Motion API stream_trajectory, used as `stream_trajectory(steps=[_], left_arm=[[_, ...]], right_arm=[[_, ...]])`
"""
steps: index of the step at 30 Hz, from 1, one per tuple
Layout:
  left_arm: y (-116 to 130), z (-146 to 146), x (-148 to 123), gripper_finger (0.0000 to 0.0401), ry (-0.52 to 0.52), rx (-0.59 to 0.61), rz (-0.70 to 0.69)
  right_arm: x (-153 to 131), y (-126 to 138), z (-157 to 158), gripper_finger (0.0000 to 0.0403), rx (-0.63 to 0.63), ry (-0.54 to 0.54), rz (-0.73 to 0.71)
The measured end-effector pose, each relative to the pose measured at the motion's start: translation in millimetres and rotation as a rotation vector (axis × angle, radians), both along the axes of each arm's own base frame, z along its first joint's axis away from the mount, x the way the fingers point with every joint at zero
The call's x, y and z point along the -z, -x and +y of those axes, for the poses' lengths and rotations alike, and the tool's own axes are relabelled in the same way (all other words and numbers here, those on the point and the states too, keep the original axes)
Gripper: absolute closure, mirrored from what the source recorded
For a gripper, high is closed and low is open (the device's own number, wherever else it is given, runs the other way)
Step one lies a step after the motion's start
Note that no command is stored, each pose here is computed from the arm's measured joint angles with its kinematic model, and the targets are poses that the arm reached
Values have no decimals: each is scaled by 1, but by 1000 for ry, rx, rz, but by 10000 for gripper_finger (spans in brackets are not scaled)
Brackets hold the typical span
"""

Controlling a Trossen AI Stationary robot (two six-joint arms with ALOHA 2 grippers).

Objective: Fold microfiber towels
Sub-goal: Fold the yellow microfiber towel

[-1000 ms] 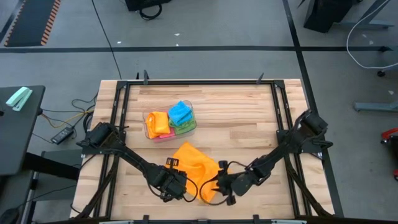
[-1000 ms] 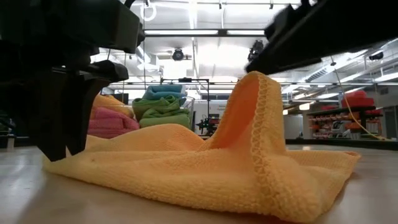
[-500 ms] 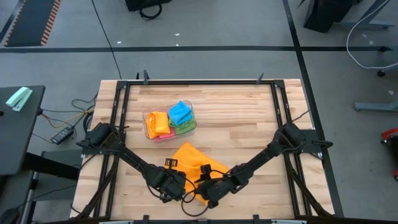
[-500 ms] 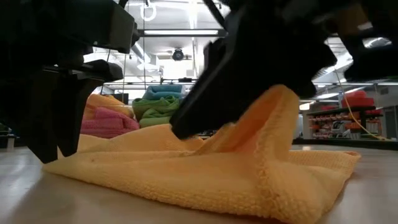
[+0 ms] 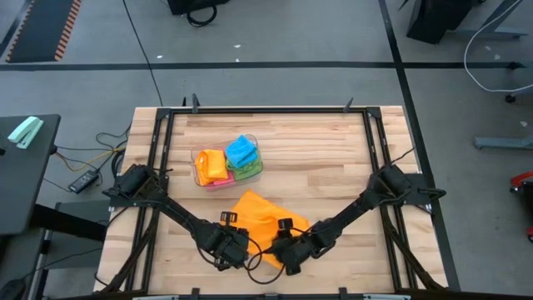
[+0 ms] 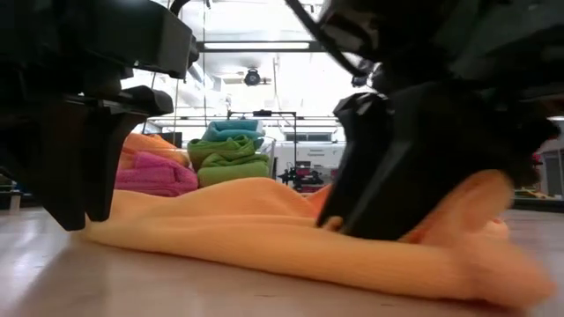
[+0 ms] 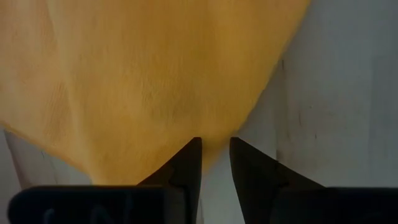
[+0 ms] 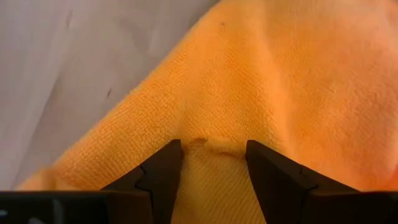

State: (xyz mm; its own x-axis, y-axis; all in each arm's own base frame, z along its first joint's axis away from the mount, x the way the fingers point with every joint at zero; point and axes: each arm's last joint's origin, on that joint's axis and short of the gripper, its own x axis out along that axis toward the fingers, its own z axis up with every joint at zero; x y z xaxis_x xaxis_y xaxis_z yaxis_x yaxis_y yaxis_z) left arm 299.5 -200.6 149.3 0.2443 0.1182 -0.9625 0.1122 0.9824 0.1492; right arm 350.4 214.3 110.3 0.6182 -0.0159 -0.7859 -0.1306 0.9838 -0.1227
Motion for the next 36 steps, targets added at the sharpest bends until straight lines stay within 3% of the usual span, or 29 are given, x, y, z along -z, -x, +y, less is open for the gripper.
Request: stream_trajectory(steps=[8, 24, 36], left_arm=[[0, 0, 0, 311, 0, 0, -1], [-1, 0, 0, 316, 4, 1, -6], [-1, 0, 0, 312, 4, 1, -6]], right_arm=[[-7, 10, 5, 214, -9, 33, 7], [-11, 2, 4, 271, -15, 12, -52], [3, 0, -1, 293, -20, -15, -58]])
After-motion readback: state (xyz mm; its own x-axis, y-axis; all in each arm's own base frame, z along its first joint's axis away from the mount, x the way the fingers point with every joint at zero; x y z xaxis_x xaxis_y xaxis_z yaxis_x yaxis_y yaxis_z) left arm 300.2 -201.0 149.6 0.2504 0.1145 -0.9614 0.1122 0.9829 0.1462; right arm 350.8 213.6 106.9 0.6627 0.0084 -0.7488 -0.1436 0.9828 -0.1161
